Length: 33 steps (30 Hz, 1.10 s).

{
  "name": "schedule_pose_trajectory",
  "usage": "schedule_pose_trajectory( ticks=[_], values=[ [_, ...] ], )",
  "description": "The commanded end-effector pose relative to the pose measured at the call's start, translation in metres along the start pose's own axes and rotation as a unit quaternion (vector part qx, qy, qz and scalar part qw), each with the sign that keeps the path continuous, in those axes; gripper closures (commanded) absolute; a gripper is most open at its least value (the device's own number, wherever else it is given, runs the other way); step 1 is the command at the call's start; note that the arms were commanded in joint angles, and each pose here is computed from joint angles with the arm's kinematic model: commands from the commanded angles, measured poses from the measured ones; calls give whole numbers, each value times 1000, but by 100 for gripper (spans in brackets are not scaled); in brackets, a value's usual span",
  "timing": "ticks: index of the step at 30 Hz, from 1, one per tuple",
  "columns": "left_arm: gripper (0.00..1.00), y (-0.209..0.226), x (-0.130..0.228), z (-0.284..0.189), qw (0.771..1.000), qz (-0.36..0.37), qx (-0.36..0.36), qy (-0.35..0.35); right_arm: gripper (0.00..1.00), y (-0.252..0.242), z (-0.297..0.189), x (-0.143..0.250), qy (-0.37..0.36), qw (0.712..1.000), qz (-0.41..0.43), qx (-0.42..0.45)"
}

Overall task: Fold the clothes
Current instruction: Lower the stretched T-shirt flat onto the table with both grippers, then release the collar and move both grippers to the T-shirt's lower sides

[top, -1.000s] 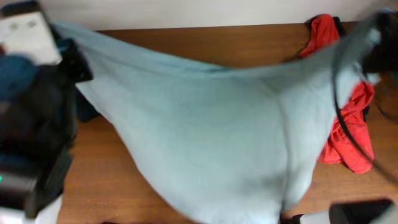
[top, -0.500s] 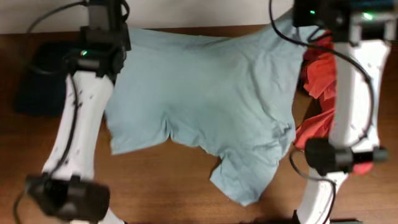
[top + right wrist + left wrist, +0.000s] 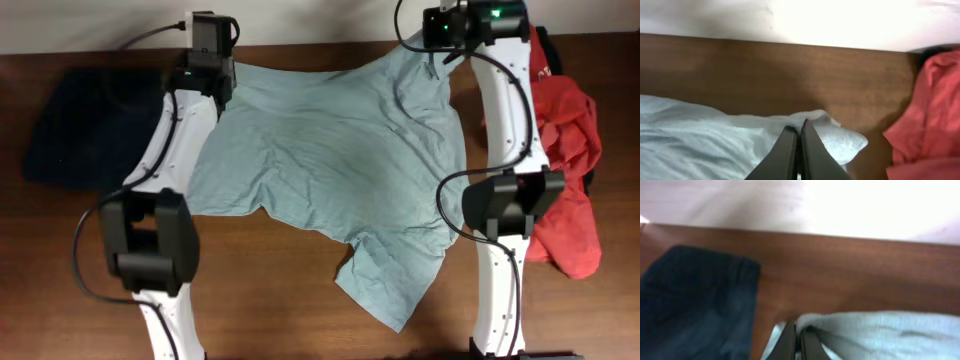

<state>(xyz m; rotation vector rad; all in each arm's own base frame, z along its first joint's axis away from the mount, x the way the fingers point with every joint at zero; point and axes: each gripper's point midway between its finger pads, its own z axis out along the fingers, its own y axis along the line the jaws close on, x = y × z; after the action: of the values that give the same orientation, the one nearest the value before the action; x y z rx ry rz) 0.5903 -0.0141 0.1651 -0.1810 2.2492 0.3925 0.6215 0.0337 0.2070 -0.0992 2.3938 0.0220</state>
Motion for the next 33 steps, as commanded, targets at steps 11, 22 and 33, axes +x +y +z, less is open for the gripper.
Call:
schedule_pose_trajectory(
  ticks=[11, 22, 33],
  values=[
    [100, -28, 11, 71, 998, -36, 3, -59, 96, -3, 66, 21, 8, 1000, 4, -4],
    [36, -29, -48, 55, 985, -14, 4, -172, 10, -24, 69, -5, -50, 998, 47, 6],
    [1, -18, -43, 4, 997, 36, 29, -57, 1, -11, -30, -23, -36, 996, 65, -55]
  ],
)
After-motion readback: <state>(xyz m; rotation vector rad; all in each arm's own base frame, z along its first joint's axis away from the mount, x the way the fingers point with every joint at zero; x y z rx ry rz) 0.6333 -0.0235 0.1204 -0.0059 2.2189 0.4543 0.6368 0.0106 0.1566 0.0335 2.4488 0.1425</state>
